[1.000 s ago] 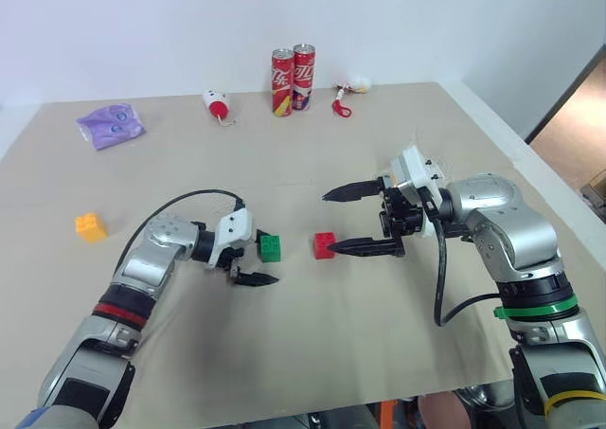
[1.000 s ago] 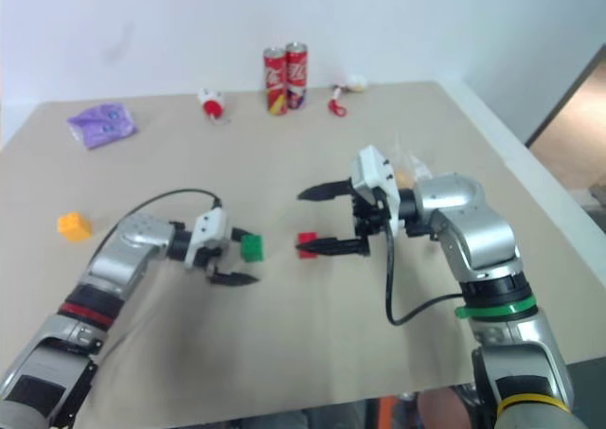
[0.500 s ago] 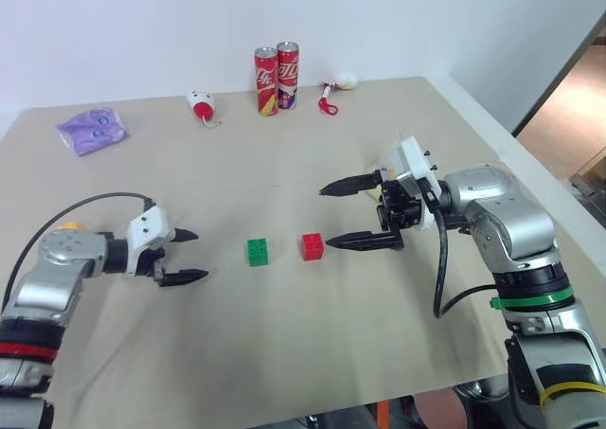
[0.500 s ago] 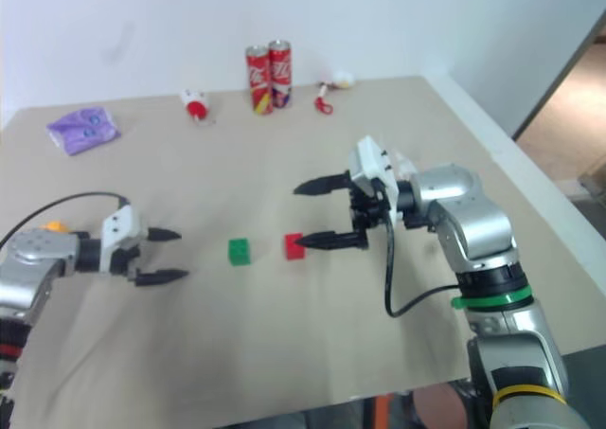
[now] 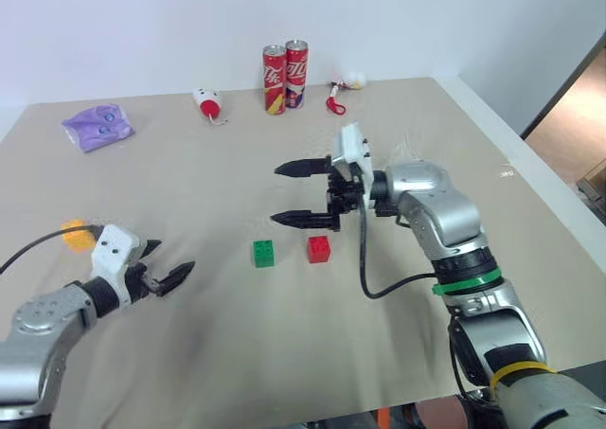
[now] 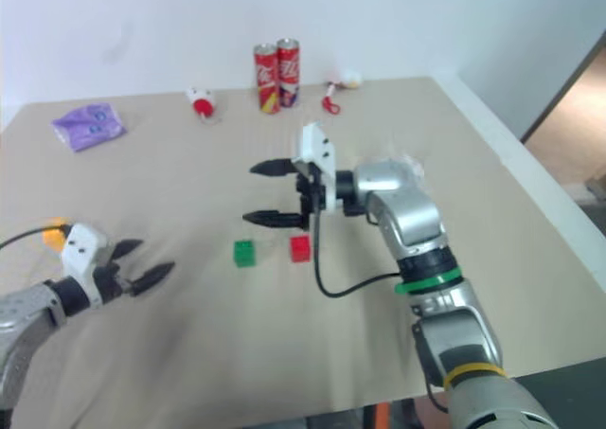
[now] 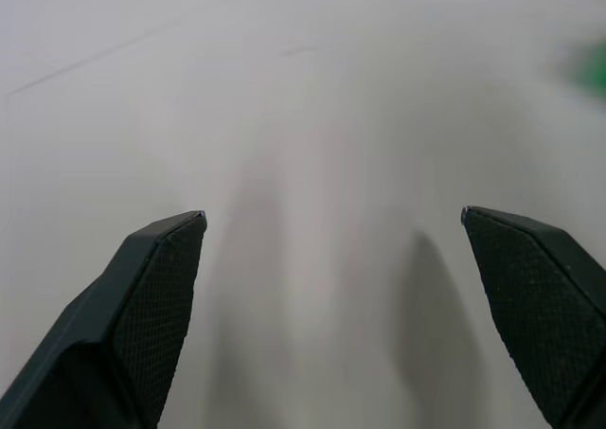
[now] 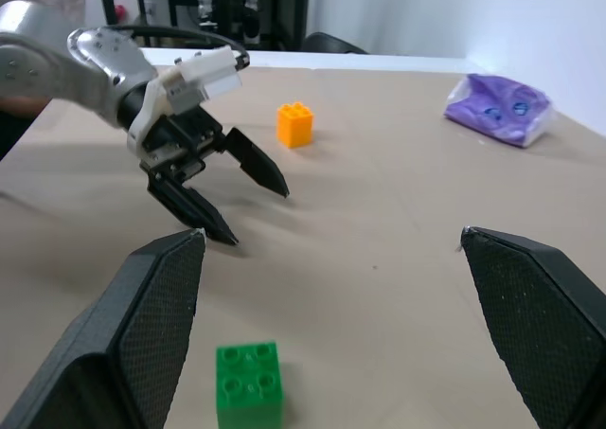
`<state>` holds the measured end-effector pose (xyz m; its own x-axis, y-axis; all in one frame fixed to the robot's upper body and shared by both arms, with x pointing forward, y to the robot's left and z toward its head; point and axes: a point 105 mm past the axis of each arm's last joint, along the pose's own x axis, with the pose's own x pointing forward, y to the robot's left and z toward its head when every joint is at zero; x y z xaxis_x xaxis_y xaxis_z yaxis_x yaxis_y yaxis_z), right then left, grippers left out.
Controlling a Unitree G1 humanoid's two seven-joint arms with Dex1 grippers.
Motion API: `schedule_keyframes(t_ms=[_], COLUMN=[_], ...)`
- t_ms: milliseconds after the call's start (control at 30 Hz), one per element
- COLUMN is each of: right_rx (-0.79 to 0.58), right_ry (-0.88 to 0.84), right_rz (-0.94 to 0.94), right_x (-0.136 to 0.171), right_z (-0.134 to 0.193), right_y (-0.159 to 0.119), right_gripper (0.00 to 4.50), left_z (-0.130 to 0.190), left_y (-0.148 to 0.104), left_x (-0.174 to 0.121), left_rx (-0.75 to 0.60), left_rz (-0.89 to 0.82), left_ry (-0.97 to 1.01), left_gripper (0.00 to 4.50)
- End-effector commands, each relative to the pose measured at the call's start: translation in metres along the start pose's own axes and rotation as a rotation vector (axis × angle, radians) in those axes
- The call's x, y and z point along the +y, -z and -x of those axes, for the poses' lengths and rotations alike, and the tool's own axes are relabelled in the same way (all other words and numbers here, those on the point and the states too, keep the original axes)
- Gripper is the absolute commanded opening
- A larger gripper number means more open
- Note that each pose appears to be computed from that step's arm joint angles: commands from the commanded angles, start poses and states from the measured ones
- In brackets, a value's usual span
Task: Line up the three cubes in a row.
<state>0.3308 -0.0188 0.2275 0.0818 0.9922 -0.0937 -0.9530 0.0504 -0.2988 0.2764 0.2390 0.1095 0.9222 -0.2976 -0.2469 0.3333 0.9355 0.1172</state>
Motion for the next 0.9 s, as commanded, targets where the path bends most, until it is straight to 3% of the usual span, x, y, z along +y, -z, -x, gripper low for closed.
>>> schedule_keyframes(t_ms=[33, 500, 900], right_rx=[-0.041, -0.068, -0.069], right_ry=[-0.007, -0.036, -0.015], right_rz=[0.07, 0.073, 0.087], right_x=[-0.005, -0.006, -0.01], right_z=[-0.006, -0.011, -0.008], right_y=[-0.02, -0.021, -0.023], right_gripper=[4.5, 4.5, 4.5], left_z=[0.008, 0.037, 0.037], left_y=[-0.008, -0.006, 0.0], left_x=[0.019, 0.057, 0.089], left_rx=[-0.02, -0.014, 0.045], left_rz=[0.041, 0.387, 0.432], left_ry=[-0.268, -0.817, -0.896], left_gripper=[4.48, 4.48, 4.48])
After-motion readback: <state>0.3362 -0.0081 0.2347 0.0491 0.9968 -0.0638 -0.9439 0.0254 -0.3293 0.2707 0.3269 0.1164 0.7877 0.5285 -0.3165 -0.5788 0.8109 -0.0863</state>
